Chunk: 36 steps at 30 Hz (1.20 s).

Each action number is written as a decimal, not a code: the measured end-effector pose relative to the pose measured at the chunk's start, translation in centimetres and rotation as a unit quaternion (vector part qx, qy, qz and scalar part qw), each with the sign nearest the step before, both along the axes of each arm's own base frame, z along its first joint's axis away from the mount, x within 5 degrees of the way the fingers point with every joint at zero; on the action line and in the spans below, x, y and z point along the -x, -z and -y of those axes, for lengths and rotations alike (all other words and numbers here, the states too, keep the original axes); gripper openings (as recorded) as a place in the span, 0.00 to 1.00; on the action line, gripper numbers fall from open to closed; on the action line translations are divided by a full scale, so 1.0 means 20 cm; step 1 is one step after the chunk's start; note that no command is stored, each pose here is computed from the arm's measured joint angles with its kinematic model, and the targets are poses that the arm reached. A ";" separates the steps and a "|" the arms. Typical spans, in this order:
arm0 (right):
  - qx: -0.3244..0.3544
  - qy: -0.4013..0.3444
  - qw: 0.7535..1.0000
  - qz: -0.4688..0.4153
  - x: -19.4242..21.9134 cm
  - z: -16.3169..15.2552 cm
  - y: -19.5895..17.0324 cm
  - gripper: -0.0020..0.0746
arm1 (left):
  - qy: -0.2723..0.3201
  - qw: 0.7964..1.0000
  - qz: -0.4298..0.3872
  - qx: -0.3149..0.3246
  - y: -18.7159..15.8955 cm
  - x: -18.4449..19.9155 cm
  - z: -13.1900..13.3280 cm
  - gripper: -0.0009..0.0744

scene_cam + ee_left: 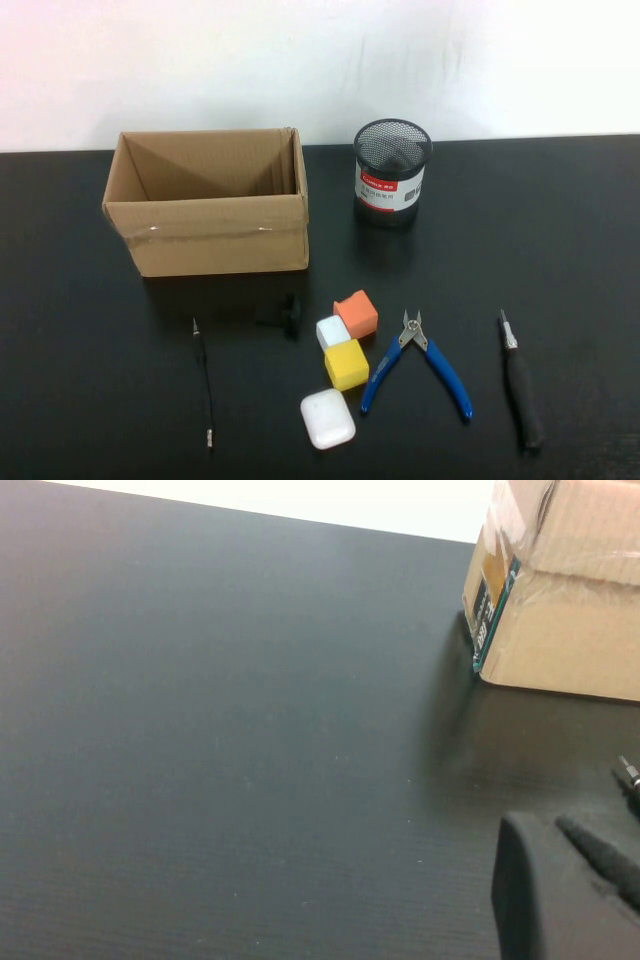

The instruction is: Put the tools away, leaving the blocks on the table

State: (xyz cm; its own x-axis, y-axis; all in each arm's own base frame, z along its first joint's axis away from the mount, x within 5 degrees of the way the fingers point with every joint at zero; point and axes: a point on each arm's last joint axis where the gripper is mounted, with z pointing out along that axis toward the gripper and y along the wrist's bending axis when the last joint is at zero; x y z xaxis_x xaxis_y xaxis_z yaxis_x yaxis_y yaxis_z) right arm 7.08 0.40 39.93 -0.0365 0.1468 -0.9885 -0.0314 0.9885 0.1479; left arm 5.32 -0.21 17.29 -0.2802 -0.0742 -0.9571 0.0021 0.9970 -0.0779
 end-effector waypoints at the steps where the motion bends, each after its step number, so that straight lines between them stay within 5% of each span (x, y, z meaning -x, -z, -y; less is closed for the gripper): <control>1: 0.006 0.000 1.000 -0.014 -0.03 0.00 0.01 0.02 | 0.000 1.000 0.000 0.000 0.00 0.00 0.00 0.01; 15: -0.008 -0.056 0.952 -0.301 -0.38 -0.04 0.25 0.02 | 0.000 1.000 0.000 0.000 0.00 0.00 0.00 0.01; 21: 0.028 -0.119 0.894 -0.432 -0.56 -0.11 0.33 0.03 | 0.000 1.000 0.000 -0.001 0.00 0.00 0.00 0.01; 29: 0.055 -0.176 0.835 -0.519 -0.80 -0.30 0.52 0.39 | 0.000 1.000 0.000 -0.001 0.00 0.00 0.00 0.01; 36: 0.075 -0.198 0.811 -0.545 -0.95 -0.45 0.72 0.45 | 0.000 1.000 0.000 -0.001 0.00 0.00 0.00 0.01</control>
